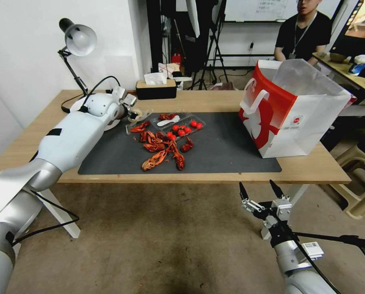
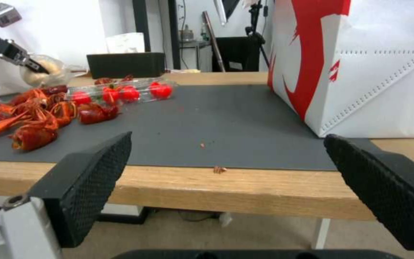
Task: Pick up the trash from the table and place it into the takeout bag.
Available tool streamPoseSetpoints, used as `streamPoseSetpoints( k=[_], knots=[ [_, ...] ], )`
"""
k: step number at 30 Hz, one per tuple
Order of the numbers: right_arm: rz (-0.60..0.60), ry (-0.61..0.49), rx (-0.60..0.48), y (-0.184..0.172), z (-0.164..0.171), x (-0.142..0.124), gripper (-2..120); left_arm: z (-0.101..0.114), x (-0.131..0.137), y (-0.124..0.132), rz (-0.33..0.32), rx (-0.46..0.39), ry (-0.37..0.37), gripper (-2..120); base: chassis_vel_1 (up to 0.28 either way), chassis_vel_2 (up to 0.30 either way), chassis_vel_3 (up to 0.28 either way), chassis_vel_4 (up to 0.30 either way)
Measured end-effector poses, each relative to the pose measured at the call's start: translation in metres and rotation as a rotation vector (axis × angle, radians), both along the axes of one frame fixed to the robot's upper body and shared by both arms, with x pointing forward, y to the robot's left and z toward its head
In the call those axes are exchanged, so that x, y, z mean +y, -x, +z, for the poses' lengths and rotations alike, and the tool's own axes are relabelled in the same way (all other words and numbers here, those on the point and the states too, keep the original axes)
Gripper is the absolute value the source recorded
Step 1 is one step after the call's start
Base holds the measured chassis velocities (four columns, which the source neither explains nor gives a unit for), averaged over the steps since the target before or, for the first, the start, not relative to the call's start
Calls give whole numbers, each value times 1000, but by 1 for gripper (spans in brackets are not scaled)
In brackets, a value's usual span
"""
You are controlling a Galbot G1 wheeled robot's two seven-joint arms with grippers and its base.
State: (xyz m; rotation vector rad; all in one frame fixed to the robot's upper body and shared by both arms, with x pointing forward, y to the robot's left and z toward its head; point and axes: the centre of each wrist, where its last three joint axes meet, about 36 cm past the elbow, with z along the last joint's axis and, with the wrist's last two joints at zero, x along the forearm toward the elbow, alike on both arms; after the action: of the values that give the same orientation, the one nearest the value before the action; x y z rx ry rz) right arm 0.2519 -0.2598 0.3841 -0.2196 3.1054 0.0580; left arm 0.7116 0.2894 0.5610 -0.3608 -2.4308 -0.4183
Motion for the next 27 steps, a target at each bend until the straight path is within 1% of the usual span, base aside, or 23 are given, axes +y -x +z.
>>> streamPoseSetpoints(
  k=[2,3,5,6,7,10,11,14,15,17,18,19,20,22,23,24,25,26,27],
  knots=[
    [1,0,0,0,0,0,100,6,1,3,-2,-15,25,4,0,0,0,0],
    [1,0,0,0,0,0,100,6,1,3,-2,-15,25,4,0,0,0,0],
    [1,0,-2,0,1,0,100,13,2,6,-7,-27,60,4,0,0,0,0],
    [1,0,-3,0,1,0,100,19,3,8,-13,-37,91,4,0,0,0,0],
    [1,0,-3,0,1,0,100,19,3,8,-13,-37,91,4,0,0,0,0],
    [1,0,-3,0,2,0,100,39,2,19,-53,-61,217,4,0,0,0,0],
    [1,0,-3,0,2,0,100,39,2,19,-53,-61,217,4,0,0,0,0],
    [1,1,-5,0,2,1,100,59,-5,29,-125,-95,326,4,0,0,0,0],
    [1,1,-5,0,2,1,100,59,-5,29,-125,-95,326,4,0,0,0,0],
    [2,1,-6,0,3,1,100,66,-10,32,-159,-112,371,3,0,0,0,0],
    [2,1,-7,0,4,2,100,73,-16,32,-200,-137,417,3,0,0,0,0],
    [2,1,-8,0,4,2,100,78,-21,32,-223,-154,442,3,0,0,0,0],
    [2,1,-8,0,4,2,100,78,-21,32,-223,-154,442,3,0,0,0,0],
    [2,1,-9,0,5,2,100,88,-32,30,-262,-182,484,3,0,0,0,0],
    [2,1,-9,0,5,2,100,88,-32,30,-262,-182,484,3,0,0,0,0],
    [2,1,-9,0,6,2,100,95,-39,29,-284,-199,506,3,0,0,0,0],
    [2,1,-10,1,6,2,100,105,-51,27,-325,-229,545,3,0,0,0,0],
    [1,1,-10,1,6,2,100,108,-56,26,-343,-241,562,3,0,0,0,0],
    [1,1,-10,1,6,2,100,108,-56,26,-343,-241,562,3,0,0,0,0]
  ],
)
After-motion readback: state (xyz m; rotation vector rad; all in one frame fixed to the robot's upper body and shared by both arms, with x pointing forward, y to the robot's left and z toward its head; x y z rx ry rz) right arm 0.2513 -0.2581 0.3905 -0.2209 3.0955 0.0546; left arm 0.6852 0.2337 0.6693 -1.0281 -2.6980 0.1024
